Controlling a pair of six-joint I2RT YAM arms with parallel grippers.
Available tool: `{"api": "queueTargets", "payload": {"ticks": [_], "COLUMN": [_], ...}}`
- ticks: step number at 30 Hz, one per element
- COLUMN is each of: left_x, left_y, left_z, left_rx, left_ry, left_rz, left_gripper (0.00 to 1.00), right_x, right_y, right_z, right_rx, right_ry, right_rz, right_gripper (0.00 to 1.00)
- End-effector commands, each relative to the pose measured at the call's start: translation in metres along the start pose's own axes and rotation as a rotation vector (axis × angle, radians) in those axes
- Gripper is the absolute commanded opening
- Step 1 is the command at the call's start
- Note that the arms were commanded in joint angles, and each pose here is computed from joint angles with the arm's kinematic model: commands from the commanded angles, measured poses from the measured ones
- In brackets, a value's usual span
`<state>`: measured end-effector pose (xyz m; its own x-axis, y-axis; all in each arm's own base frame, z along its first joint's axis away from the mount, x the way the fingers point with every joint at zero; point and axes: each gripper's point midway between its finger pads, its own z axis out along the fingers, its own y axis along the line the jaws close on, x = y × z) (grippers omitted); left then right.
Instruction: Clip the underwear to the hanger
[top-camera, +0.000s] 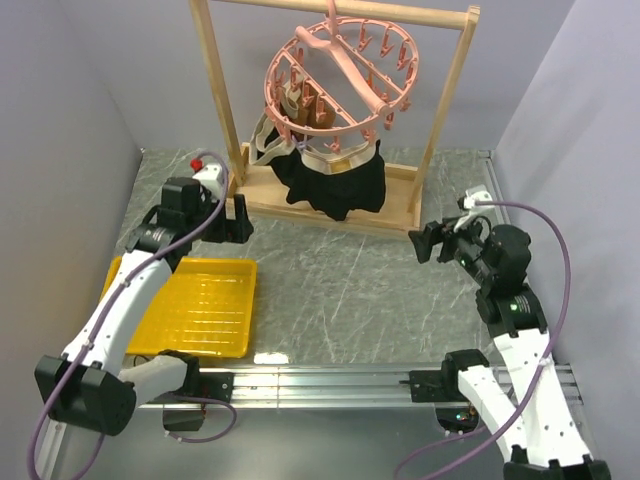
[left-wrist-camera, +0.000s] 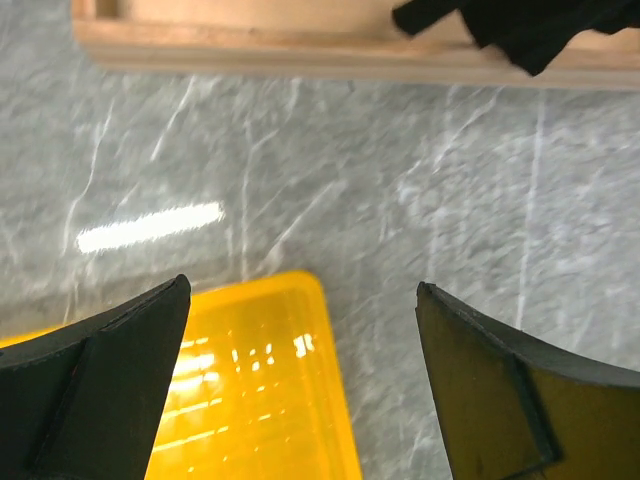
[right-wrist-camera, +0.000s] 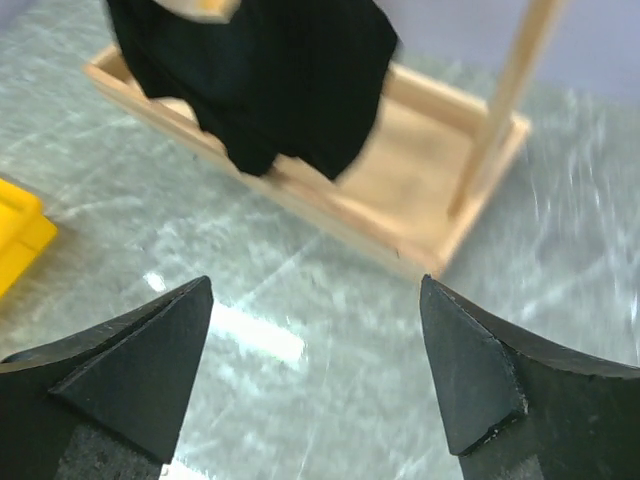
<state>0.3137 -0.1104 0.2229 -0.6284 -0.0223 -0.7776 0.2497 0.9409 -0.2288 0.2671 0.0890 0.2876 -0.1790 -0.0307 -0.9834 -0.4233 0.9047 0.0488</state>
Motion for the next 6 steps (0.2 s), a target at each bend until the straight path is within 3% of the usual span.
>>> {"api": "queueTargets", "payload": {"ticks": [1, 6], "left_x": [0.001, 0.004], "left_y": [0.013, 0.011], "left_z": [-0.011, -0.022], "left_rx": [-0.067, -0.057], "left_ry": [-0.053, -0.069], "left_rz": [0.023, 0.032], "left_gripper": [0.99, 1.00], "right_x": [0.022, 0.016], "right_y": [-0.004, 0.000], "right_z": [-0.015, -0.030], "right_rx": [0.034, 0.041], "right_ry": [0.042, -0.028], "right_rz": [0.065, 0.070], "right_gripper": [0.91, 0.93]}}
